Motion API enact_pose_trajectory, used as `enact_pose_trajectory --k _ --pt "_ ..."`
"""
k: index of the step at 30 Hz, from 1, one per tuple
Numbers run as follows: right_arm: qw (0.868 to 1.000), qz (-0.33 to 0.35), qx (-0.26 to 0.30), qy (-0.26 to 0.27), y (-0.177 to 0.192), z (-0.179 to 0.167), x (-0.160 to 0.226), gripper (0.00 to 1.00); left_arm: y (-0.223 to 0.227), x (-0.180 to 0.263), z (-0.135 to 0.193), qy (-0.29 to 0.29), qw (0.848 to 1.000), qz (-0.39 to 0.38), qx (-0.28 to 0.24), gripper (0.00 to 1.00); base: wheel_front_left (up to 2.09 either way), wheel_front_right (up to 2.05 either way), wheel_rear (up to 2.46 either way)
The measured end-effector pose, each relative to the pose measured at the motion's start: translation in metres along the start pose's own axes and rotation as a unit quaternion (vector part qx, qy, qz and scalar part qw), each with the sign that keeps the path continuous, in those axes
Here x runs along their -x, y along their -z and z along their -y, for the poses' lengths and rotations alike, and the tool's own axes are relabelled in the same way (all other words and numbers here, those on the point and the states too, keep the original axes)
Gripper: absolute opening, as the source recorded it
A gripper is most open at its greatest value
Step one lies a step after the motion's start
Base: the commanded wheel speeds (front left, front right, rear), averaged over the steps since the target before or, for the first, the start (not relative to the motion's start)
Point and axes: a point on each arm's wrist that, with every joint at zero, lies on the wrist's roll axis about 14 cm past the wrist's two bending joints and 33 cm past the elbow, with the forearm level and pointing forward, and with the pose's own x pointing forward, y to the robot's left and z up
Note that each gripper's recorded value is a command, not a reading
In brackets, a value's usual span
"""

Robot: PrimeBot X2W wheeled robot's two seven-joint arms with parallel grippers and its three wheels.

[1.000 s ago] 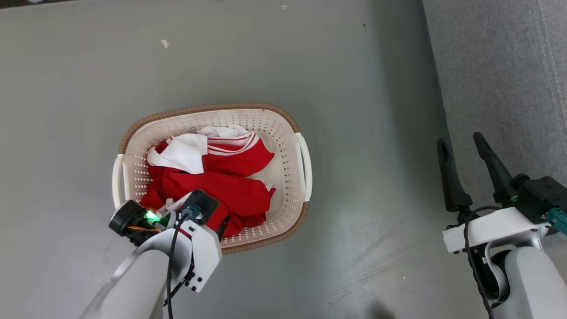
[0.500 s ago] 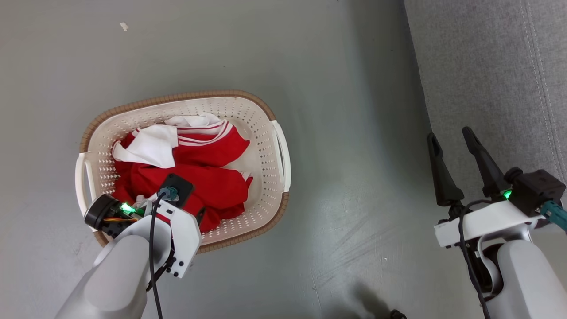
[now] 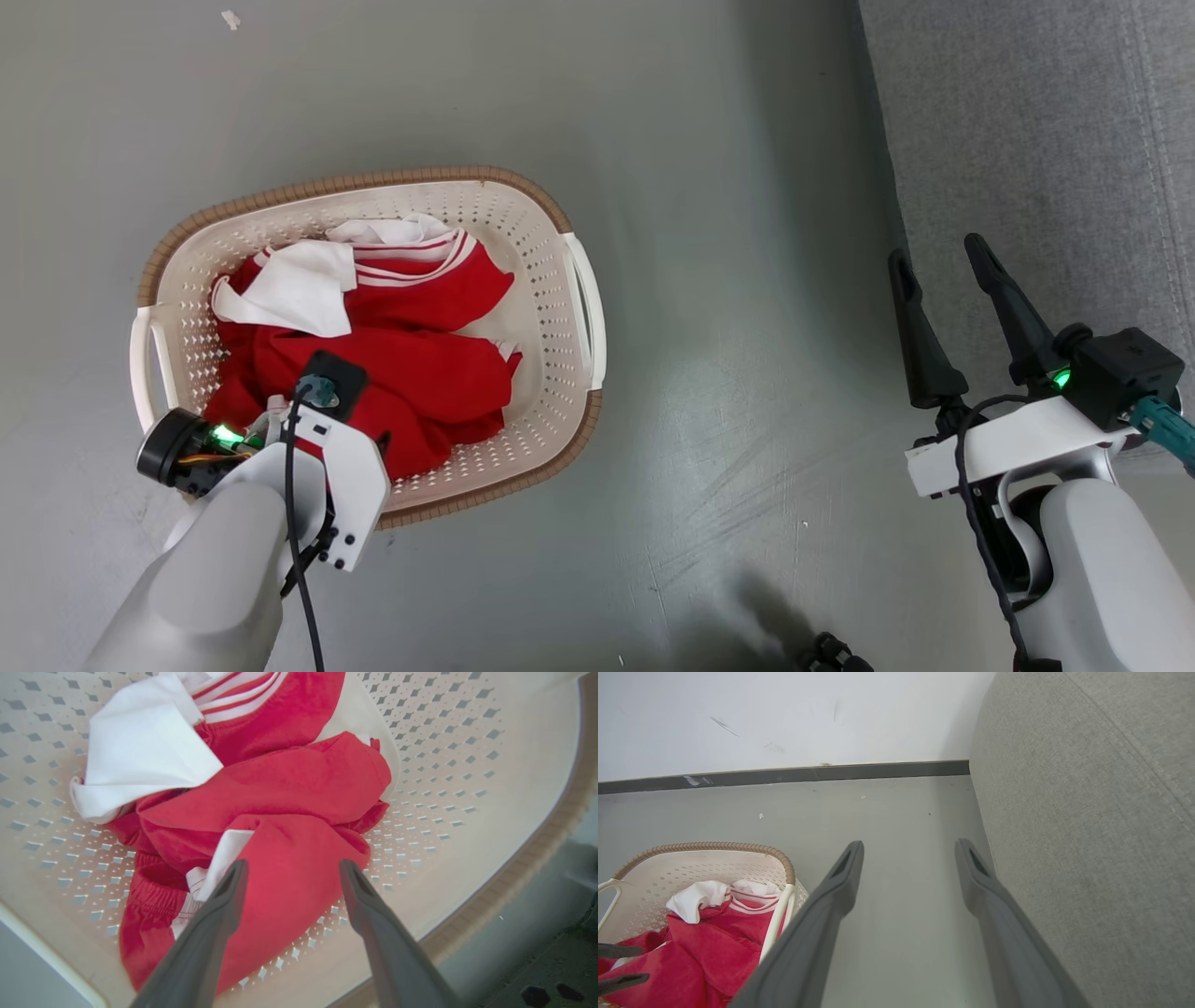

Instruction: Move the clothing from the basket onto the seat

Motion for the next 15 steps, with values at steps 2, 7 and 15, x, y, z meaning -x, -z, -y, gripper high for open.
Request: enact_pose_trajectory --k 2,7,15 --pt "1.000 -0.004 0.003 -0.001 0.003 -0.001 -0.001 1.00 0.002 -0.002 -0.002 -0.002 1.000 -0.005 0.003 1.00 0.00 0.00 0.00" --pt "1.000 -0.013 0.006 -0.003 0.011 -0.002 -0.003 1.00 0.002 -0.008 -0.005 -0.001 1.000 -0.008 0.007 1.00 0.00 0.00 0.00" --pt "1.000 -0.025 0.008 -0.001 0.022 -0.001 -0.005 1.00 0.004 -0.020 -0.011 -0.005 1.000 -0.016 0.016 1.00 0.00 0.00 0.00"
